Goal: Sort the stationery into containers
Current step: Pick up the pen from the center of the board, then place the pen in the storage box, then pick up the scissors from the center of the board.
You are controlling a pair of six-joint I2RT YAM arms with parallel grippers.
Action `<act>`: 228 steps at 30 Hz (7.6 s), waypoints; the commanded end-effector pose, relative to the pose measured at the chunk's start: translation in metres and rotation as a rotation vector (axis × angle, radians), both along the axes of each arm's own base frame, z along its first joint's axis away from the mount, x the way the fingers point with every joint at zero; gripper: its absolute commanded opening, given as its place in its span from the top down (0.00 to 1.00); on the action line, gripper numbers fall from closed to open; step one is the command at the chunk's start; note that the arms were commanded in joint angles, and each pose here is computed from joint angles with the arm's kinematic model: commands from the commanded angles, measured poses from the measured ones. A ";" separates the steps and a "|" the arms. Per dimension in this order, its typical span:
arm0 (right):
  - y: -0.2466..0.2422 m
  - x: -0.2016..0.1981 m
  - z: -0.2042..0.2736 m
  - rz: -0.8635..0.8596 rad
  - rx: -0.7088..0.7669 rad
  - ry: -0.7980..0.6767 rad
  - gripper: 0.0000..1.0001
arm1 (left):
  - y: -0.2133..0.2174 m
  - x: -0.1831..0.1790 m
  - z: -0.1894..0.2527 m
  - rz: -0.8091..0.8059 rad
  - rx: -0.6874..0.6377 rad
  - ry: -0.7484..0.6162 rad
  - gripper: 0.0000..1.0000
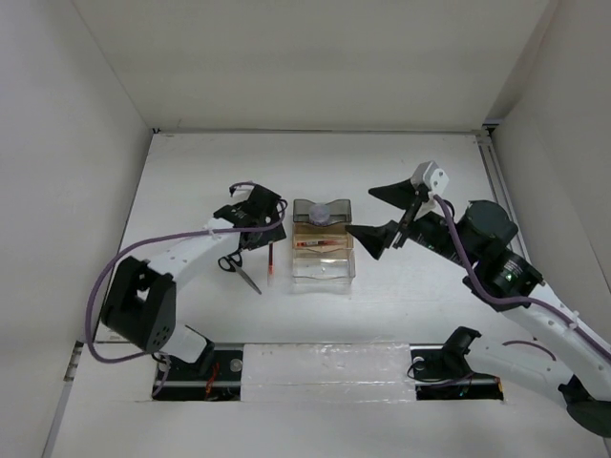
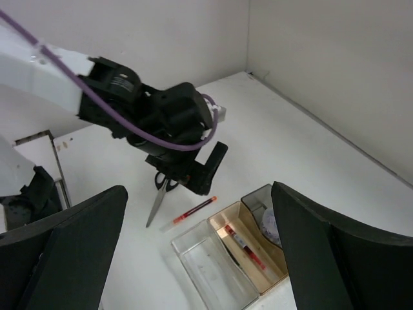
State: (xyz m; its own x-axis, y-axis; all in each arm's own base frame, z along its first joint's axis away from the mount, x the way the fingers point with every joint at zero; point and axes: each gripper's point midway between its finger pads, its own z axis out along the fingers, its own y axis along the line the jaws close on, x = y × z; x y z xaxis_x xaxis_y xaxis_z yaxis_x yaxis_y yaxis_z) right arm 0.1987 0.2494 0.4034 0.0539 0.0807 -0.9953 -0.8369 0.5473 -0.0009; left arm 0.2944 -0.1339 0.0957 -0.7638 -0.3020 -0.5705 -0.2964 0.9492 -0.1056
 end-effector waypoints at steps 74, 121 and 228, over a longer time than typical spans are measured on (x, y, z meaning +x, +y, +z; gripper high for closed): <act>-0.056 0.007 0.030 -0.292 0.235 0.080 0.08 | -0.082 0.041 0.145 0.349 -0.324 -0.380 1.00; -0.075 -0.004 0.016 -0.325 0.277 0.135 0.08 | -0.127 0.038 0.055 0.986 -0.598 -0.418 1.00; -0.044 -0.006 -0.006 -0.185 0.375 0.230 0.00 | 0.126 0.010 -0.015 0.799 -0.339 -0.080 0.05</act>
